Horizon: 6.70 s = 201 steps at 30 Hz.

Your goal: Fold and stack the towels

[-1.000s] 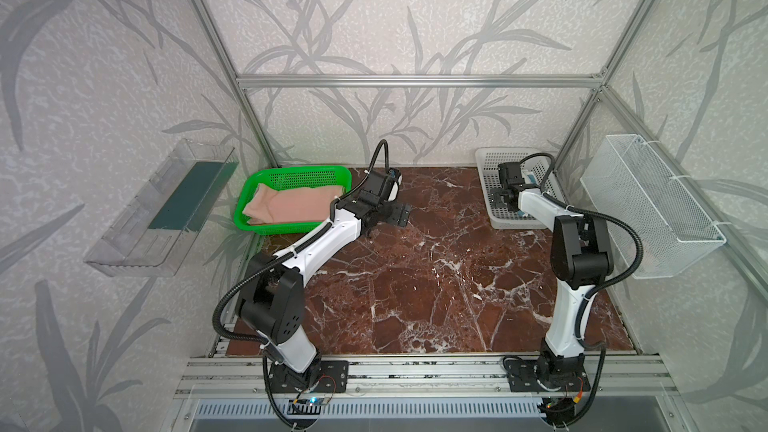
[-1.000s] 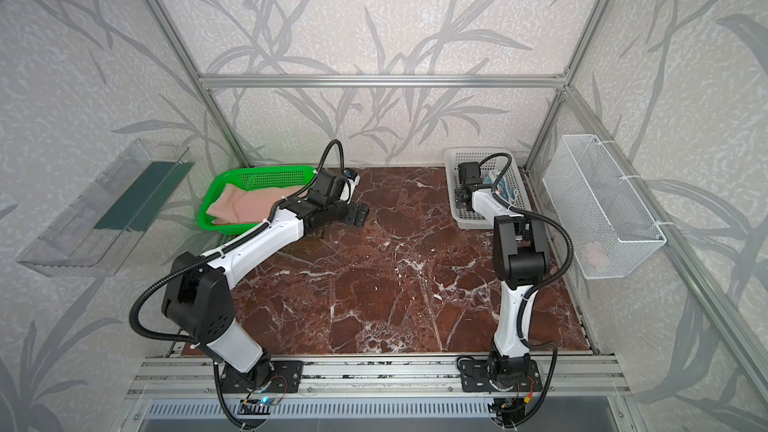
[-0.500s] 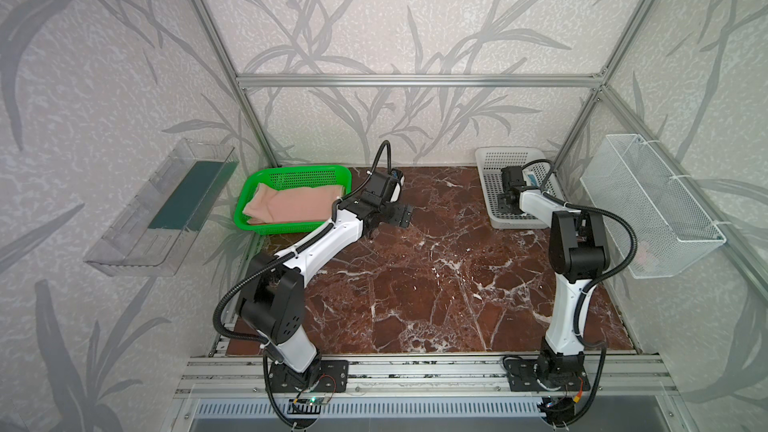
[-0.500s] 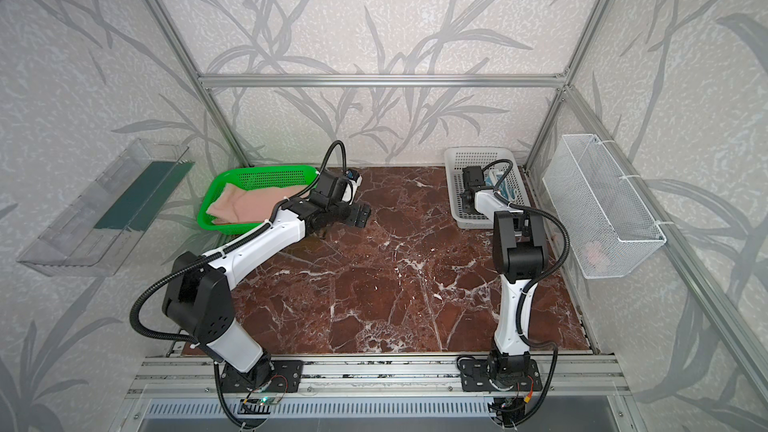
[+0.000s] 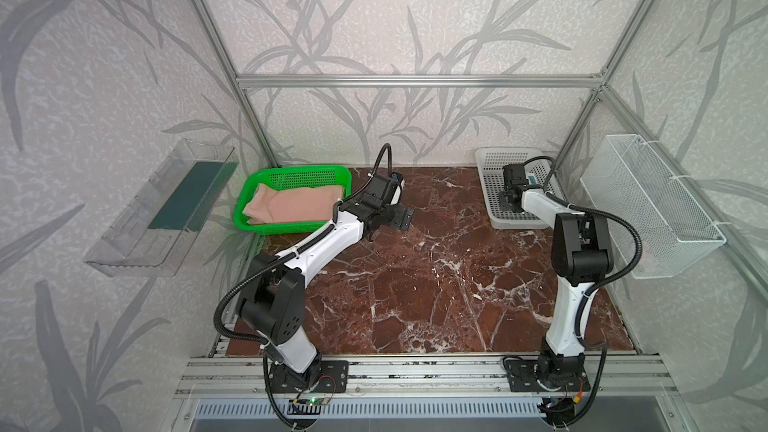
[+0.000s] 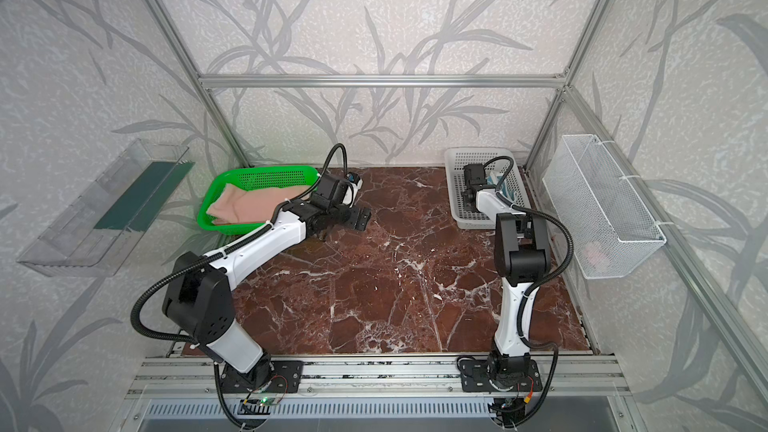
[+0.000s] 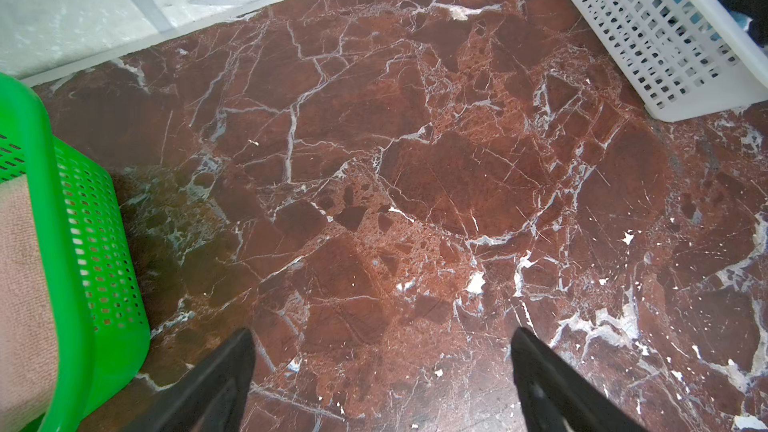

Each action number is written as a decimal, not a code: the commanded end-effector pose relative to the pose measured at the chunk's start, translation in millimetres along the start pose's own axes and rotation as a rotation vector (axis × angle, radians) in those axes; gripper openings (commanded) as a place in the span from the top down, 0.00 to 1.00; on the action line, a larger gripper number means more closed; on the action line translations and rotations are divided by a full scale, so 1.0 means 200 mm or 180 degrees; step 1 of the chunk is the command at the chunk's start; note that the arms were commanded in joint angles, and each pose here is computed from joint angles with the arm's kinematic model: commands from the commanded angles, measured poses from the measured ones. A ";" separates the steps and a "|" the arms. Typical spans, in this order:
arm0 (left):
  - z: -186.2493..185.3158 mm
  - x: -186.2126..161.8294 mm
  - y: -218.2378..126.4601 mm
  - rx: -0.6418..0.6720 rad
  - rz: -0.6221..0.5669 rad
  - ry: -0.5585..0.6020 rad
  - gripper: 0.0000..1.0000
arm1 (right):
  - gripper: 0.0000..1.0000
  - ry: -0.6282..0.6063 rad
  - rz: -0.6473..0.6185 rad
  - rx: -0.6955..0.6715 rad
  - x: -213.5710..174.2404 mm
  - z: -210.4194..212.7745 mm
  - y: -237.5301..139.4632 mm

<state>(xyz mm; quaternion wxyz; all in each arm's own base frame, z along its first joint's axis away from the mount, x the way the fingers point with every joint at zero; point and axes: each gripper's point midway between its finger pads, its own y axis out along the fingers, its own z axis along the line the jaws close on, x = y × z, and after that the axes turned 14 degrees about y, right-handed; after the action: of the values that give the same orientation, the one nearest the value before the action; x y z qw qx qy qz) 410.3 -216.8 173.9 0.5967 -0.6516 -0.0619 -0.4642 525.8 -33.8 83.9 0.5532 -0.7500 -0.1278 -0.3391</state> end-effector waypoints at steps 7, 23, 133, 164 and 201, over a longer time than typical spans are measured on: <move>0.01 -0.04 -0.02 0.0065 -0.0021 0.0037 0.04 | 1.00 0.0085 -0.0871 0.0239 0.39 -0.08 -0.49; 0.05 -0.13 -0.10 0.0250 -0.0083 0.0143 0.03 | 1.00 -0.0936 -0.2071 0.1843 0.35 0.59 -1.72; -0.24 -0.68 0.19 0.0268 0.1136 0.0007 0.19 | 1.00 -0.0217 0.0166 0.2630 -0.56 0.96 -1.03; 0.18 -0.47 -0.37 0.1213 0.0158 -0.0426 0.18 | 0.77 -0.2609 0.0719 0.3816 -1.42 1.15 -1.51; -0.05 -0.58 -0.15 0.0349 0.0574 0.0063 0.18 | 0.68 -0.3337 -0.0175 0.3514 -1.21 1.01 -1.42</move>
<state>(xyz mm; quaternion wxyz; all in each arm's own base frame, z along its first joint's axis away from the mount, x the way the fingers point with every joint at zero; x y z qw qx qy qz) 321.1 -155.1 107.5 0.6827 -0.6119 -0.0316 -0.3980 267.9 283.7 100.8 0.7251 -0.4683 -0.4941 0.1036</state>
